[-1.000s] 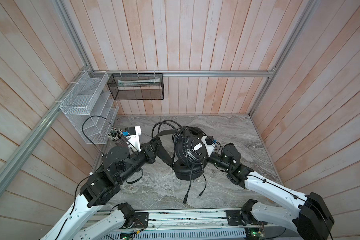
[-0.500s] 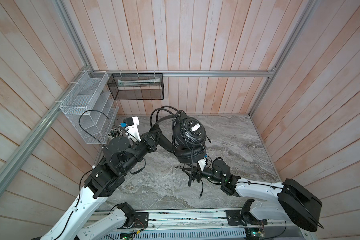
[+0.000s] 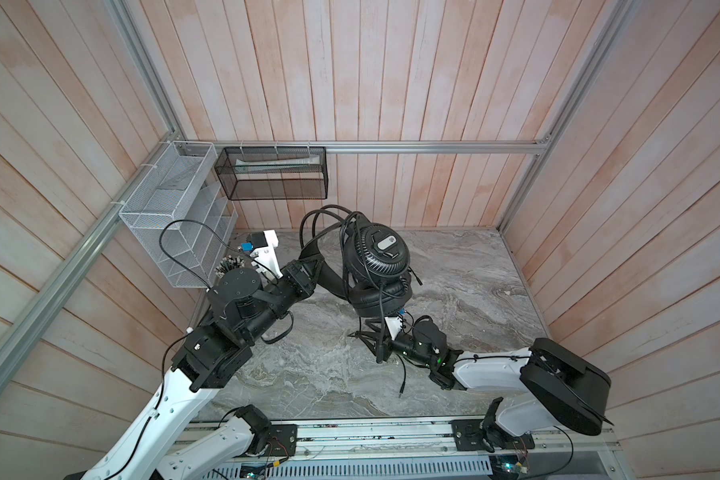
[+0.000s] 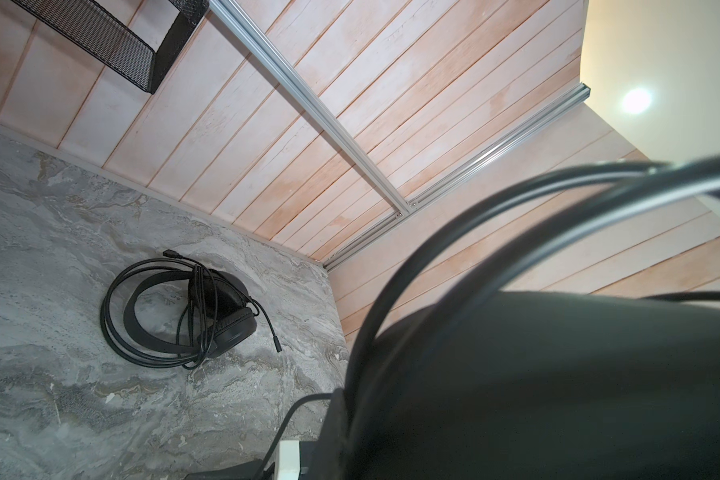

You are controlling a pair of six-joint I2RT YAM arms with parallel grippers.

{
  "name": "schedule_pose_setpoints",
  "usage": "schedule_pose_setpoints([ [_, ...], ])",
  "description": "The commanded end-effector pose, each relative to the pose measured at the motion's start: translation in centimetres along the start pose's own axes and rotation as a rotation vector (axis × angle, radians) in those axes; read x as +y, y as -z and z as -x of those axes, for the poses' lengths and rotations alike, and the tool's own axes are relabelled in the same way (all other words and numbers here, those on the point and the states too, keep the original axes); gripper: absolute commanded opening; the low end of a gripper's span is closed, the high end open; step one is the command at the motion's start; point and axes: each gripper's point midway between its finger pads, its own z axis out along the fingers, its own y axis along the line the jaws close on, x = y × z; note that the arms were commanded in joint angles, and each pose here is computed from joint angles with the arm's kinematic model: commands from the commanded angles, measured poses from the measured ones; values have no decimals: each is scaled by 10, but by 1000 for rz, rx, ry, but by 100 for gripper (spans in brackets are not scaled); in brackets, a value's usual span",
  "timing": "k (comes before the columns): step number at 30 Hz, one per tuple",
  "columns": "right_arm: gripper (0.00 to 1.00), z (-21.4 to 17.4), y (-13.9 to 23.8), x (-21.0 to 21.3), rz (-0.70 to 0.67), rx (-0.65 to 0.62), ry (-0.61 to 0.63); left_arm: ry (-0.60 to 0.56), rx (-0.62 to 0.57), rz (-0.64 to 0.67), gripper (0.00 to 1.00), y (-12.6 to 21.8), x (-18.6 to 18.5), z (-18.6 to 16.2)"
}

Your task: Wrap the headphones

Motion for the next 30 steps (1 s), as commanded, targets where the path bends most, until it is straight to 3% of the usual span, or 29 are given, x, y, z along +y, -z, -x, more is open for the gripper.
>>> schedule_pose_setpoints([
  [1,53,18,-14,10,24,-66,45,50,-76,-119,0,12,-35,28],
  [8,51,6,-23,13,30,-56,42,55,-79,-98,0,10,-29,27],
  [13,51,20,11,5,-35,-91,54,44,-86,-84,0,13,-25,30],
  [20,54,13,40,29,58,-59,68,43,-98,-69,0,14,-19,32],
  [24,55,3,32,40,96,-58,49,50,-93,-64,0,13,-17,30],
  [30,56,5,-8,41,90,-67,76,59,-87,-61,0,13,-16,29],
])
